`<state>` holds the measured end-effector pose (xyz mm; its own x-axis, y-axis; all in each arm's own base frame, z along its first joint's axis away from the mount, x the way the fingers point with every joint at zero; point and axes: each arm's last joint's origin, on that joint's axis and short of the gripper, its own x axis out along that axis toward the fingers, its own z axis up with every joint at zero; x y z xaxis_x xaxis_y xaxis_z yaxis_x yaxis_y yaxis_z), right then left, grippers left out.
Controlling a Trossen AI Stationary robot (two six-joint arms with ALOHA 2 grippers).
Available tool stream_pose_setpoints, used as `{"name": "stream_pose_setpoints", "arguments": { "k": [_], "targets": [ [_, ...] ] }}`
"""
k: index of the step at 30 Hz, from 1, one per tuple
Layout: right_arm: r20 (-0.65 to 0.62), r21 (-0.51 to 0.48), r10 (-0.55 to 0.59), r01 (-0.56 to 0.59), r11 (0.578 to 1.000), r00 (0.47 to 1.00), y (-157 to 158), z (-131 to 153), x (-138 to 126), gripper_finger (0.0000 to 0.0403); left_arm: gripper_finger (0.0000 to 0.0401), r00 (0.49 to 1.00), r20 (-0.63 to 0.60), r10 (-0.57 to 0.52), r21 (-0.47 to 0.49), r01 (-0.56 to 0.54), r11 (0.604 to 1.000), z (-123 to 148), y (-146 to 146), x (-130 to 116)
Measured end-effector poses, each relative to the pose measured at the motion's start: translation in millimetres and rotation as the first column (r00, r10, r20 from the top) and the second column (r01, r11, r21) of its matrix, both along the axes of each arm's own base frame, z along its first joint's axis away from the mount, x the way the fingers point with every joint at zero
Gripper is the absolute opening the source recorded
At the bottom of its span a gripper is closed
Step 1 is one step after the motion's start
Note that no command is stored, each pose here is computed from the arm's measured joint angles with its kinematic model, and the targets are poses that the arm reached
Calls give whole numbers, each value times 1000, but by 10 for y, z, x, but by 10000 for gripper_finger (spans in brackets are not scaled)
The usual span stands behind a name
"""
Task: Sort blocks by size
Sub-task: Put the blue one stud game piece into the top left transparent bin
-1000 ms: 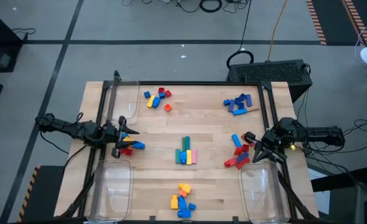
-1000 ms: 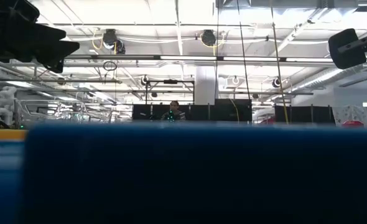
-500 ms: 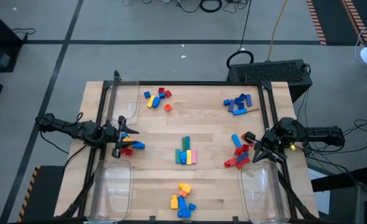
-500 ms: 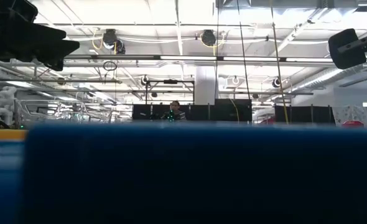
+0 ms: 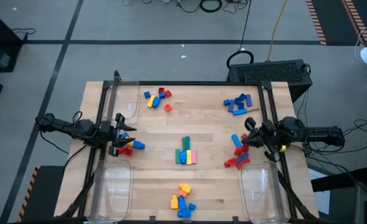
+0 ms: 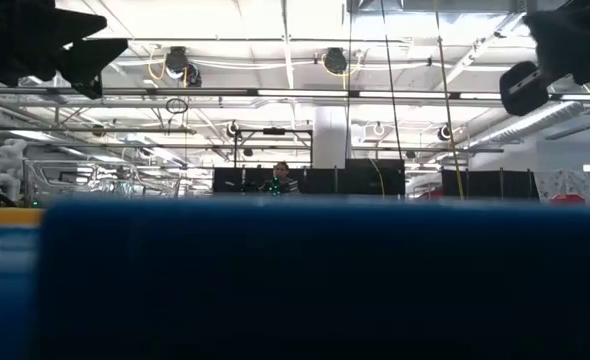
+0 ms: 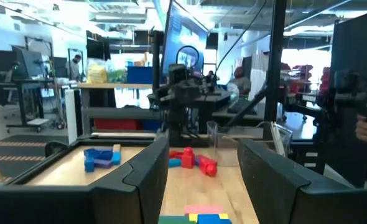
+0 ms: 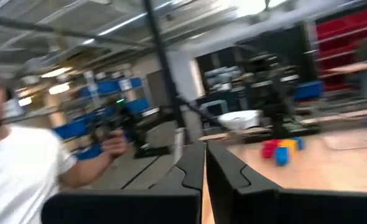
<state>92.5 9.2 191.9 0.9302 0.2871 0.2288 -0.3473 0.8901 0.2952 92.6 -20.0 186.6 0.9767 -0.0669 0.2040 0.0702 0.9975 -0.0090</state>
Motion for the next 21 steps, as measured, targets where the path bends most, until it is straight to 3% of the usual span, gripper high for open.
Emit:
{"name": "stream_pose_setpoints", "arguments": {
  "k": [8, 11, 14, 21],
  "targets": [
    [10, -109, -233, 233, 966, 972, -58, -29, 18, 0, 193, 1000, -3, 8, -1, -8, 1000, -2, 2, 1],
    [4, -97, -380, 378, 921, 925, -103, -30, 19, 0, 193, 993, -23, 119, -15, -119, 993, -13, 34, 3],
    [-23, -111, -474, 469, 876, 880, -132, -55, 30, 0, 193, 967, -71, 245, 38, -242, 969, -59, 66, 7],
    [-162, -118, -490, 476, 871, 857, -140, -170, 111, 11, 193, 898, -121, 423, 48, -420, 906, -102, 161, 25]
  ]
}}
